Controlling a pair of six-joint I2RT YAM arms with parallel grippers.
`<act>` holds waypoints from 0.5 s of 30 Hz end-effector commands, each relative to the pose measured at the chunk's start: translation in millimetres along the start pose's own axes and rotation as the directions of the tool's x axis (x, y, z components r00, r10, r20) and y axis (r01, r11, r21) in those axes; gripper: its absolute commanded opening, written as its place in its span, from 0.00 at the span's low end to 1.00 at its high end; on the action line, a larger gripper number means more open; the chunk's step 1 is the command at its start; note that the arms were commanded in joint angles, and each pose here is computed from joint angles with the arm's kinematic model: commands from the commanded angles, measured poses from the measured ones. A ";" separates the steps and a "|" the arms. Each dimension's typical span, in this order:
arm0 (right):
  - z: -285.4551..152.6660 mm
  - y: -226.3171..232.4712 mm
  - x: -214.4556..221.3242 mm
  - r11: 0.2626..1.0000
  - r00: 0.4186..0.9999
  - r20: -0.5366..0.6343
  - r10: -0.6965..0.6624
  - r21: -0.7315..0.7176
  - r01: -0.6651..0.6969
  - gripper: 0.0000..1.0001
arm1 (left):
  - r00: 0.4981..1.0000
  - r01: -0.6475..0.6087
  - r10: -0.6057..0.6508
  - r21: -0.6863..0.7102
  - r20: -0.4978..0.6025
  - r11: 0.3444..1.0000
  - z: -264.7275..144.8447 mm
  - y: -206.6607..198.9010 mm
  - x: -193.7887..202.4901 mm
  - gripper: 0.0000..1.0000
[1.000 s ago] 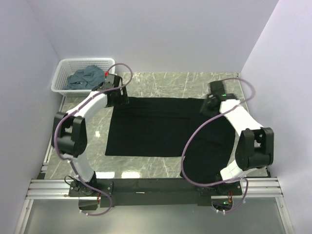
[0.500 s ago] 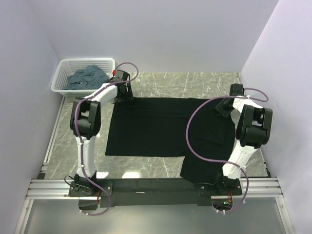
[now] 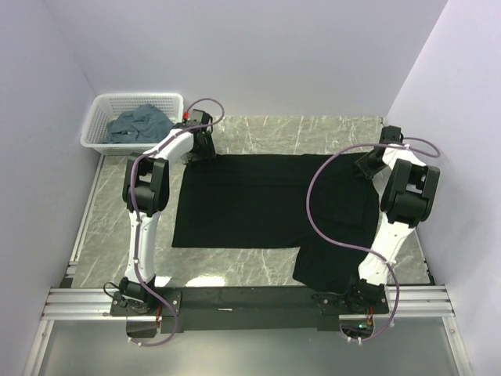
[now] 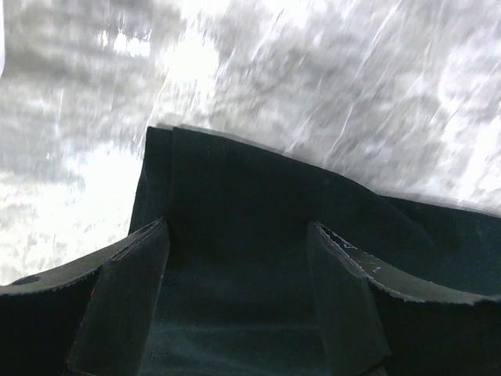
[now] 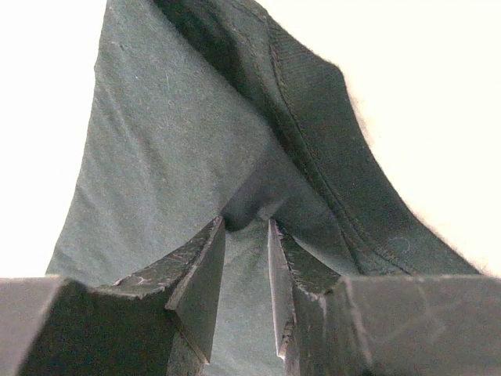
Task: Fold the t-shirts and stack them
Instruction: Fold the tshirt
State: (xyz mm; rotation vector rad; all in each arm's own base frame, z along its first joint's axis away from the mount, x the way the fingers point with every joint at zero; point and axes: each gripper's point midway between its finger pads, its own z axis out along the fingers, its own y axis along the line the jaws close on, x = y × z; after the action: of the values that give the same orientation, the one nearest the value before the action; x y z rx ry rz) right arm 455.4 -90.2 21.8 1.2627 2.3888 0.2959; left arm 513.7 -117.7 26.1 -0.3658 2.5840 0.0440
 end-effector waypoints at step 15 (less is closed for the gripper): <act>20.3 56.5 -65.3 0.994 0.997 0.081 -0.006 -0.107 0.015 0.37 | 0.995 0.098 -0.098 0.089 -0.007 0.991 29.6 -8.9 -27.8 0.83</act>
State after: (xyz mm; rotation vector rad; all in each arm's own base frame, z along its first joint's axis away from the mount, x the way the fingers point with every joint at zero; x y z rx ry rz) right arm 515.2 -103.6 25.5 1.2710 2.3379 0.3428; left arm 549.0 -126.1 31.1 -0.3876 2.5402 -0.0594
